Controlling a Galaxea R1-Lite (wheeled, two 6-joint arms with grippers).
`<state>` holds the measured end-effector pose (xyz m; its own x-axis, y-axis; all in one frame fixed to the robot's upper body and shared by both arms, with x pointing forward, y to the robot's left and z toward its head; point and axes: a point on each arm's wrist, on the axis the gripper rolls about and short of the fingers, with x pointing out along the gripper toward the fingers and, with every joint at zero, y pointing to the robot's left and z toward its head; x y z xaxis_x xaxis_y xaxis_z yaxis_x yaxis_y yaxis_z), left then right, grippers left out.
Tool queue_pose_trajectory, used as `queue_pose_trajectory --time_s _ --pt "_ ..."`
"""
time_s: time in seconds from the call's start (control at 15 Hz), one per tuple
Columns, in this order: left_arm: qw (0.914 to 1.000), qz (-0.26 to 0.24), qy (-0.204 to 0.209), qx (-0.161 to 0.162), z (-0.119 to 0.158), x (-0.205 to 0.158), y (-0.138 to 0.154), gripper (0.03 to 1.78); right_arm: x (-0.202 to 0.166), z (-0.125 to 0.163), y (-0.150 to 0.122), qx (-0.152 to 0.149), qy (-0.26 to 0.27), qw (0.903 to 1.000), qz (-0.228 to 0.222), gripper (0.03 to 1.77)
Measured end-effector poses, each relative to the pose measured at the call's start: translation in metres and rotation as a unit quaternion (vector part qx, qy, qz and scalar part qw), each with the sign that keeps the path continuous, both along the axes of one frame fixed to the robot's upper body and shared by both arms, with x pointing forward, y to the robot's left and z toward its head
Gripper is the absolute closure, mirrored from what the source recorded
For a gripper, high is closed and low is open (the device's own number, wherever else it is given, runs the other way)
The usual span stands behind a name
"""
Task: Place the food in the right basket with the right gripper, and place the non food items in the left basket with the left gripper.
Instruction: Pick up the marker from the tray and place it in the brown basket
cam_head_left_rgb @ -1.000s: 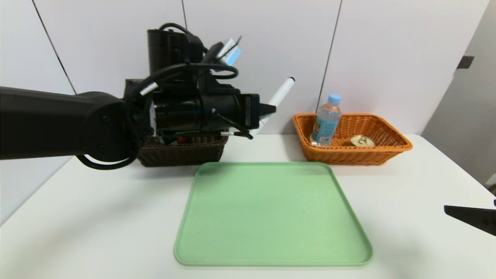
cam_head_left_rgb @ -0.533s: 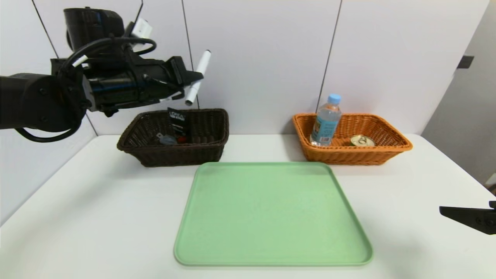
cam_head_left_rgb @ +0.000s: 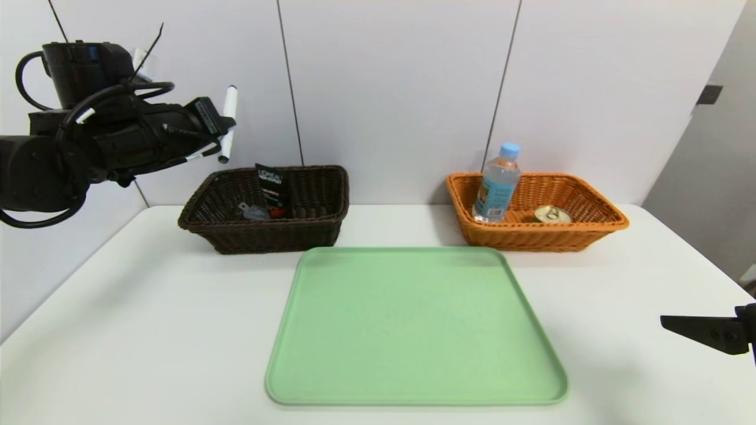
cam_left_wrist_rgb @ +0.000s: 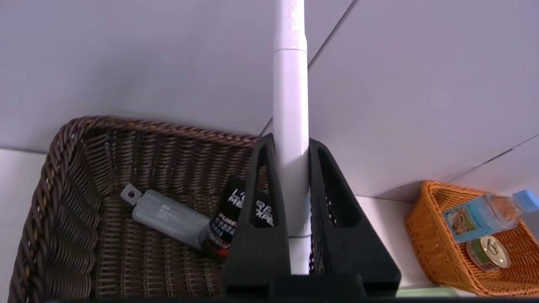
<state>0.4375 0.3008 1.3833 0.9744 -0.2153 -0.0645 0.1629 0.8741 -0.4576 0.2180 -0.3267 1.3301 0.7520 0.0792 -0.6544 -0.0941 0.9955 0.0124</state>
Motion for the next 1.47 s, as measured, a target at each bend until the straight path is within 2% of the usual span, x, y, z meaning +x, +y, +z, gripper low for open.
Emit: queue_pose_trajectory --time_s 0.2,0.73,1.47 --pt "0.9992 0.02 0.027 -0.021 -0.013 0.002 0.008 1.61 0.001 0.0 0.0 0.0 0.001 1.0 0.0 0.09" --pt "0.9952 0.045 0.085 -0.018 -0.055 0.023 0.015 1.61 0.002 -0.001 0.0 0.0 0.004 1.0 -0.001 0.09" --pt "0.9921 0.047 0.115 -0.013 -0.088 0.04 0.015 1.61 0.001 -0.001 0.0 0.0 0.004 1.0 -0.001 0.09"
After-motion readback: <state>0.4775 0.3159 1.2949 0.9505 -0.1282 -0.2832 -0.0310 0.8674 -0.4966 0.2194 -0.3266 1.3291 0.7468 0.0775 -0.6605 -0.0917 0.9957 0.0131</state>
